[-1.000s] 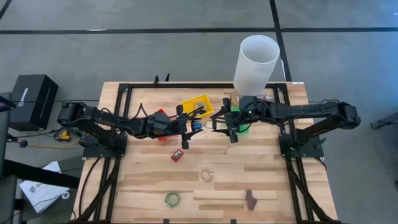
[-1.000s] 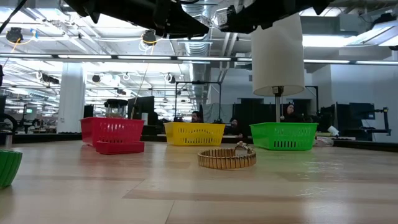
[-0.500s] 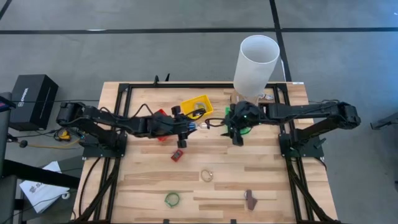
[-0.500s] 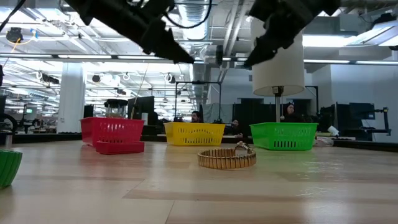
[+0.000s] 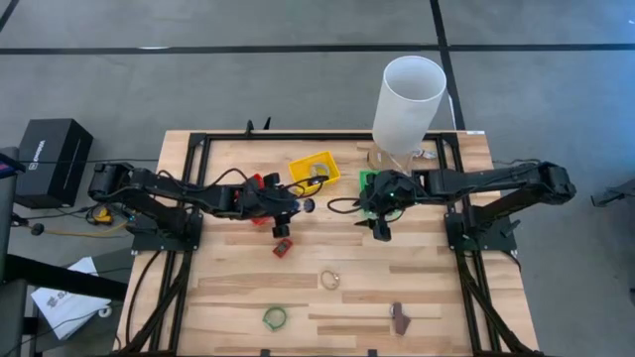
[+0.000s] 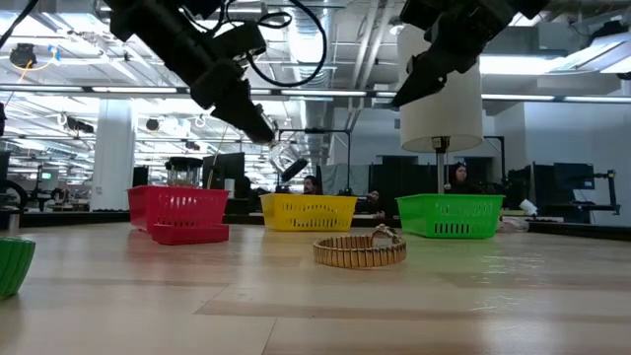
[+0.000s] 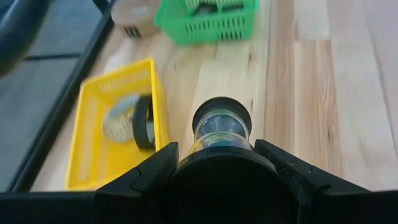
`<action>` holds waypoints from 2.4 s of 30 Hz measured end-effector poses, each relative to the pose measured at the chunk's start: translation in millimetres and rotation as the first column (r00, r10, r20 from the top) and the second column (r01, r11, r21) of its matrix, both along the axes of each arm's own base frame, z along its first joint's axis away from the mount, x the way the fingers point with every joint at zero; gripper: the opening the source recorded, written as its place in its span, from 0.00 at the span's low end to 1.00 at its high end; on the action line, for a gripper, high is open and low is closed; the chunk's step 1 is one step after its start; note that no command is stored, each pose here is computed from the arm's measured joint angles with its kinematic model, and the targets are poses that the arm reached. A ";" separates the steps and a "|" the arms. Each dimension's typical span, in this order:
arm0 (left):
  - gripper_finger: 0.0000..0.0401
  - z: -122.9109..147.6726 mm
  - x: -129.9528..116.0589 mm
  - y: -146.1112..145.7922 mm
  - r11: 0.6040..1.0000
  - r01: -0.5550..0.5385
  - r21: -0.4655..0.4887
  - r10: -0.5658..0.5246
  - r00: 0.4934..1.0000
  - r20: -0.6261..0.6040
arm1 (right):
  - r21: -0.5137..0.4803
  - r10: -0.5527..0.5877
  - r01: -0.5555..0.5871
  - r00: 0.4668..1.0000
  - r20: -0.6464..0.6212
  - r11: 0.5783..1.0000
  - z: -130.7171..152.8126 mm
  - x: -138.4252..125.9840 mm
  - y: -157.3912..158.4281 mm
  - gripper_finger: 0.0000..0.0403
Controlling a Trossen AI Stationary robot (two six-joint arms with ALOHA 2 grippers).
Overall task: Pick & Place Office items
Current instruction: Put the blue hourglass into the red basket
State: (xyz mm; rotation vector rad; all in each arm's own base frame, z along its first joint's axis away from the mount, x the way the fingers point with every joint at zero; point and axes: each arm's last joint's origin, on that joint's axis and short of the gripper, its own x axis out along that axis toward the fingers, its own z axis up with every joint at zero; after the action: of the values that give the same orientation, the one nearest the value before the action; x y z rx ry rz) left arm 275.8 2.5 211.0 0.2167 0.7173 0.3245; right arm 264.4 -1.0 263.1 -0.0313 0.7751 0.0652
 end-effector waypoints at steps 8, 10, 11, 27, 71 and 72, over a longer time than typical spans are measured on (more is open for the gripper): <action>0.48 3.6 -17.1 0.6 0.999 -0.036 -0.031 0.033 0.996 -0.083 | 0.000 0.034 -0.034 0.999 -0.006 0.999 -0.4 -0.5 8.9 0.65; 0.48 11.3 -21.3 0.6 0.998 -0.043 -0.044 0.041 0.998 -0.048 | 0.000 0.038 -0.038 0.999 -0.006 0.999 -0.5 -0.5 9.9 0.65; 0.48 16.3 -25.2 0.8 0.998 -0.046 -0.049 0.045 0.998 -0.035 | 0.000 0.038 -0.038 0.999 -0.004 0.999 -0.5 -0.4 9.9 0.65; 0.48 43.7 -98.9 0.4 0.956 -0.143 -0.255 0.104 0.982 -0.160 | 0.000 0.036 -0.036 0.999 0.005 0.999 0.2 0.3 9.2 0.65; 0.71 -4.1 -92.0 34.9 0.899 -0.384 -0.211 0.282 0.875 -0.392 | -0.002 0.037 -0.037 0.999 0.026 0.999 1.6 1.7 9.3 0.65; 0.71 -3.4 -91.7 34.8 0.904 -0.374 -0.207 0.275 0.880 -0.388 | -0.002 0.037 -0.037 0.999 0.027 0.999 1.7 1.8 9.3 0.65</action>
State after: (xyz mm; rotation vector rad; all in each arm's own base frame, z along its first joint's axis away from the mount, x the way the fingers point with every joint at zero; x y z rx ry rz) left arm 184.1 37.2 207.6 -0.1236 1.1499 0.5125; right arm 266.1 8.2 264.9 -0.0478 0.7475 0.0993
